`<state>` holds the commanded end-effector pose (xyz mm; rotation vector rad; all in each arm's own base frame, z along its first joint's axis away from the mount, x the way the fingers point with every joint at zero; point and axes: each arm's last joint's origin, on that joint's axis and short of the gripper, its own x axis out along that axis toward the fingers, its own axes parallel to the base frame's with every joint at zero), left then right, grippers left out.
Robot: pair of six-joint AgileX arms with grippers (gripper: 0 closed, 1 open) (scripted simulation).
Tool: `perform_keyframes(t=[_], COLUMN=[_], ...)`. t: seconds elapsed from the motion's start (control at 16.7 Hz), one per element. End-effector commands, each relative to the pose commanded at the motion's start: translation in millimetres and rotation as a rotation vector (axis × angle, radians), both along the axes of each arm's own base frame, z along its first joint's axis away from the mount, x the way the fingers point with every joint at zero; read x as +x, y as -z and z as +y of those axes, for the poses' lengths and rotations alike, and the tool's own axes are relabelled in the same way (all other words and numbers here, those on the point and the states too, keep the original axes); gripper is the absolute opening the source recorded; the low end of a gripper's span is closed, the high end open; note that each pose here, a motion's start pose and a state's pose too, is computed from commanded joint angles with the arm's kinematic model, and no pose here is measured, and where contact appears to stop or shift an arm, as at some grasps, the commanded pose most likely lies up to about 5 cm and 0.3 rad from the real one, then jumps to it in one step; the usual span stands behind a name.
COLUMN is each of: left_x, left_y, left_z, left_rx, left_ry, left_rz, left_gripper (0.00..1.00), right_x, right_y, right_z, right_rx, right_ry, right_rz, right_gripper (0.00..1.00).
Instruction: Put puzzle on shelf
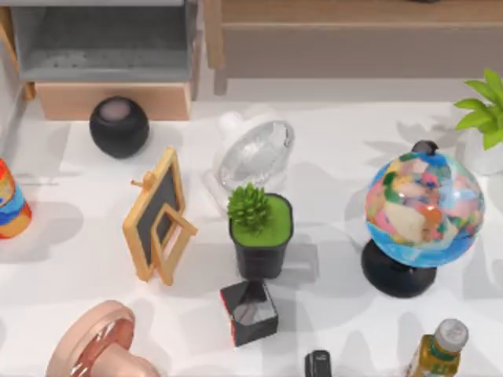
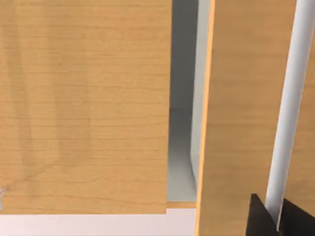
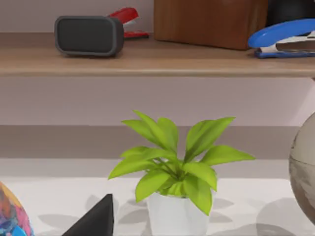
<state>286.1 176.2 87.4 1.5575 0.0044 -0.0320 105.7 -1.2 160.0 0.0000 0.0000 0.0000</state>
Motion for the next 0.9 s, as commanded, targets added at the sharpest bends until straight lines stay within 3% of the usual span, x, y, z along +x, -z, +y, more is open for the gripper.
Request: perform_keyframes(t=[0.24,0.48,0.9], left_x=[-38,-41,-41], left_y=[1,0,0], left_z=[-1,-1,-1], left_rx=[-0.004,-0.002,-0.002], left_ry=[0.000,0.000,0.000], left_rz=[0.005,0.001,0.001], left_gripper=[0.00,0.00,0.53], right_x=[0,0,0], right_y=[0,0,0], right_z=[0,0,0], right_rx=[0.000,0.000,0.000], right_ry=[0.000,0.000,0.000], right_rz=[0.000,0.000,0.000], right_gripper=[1.00,1.00,1.00])
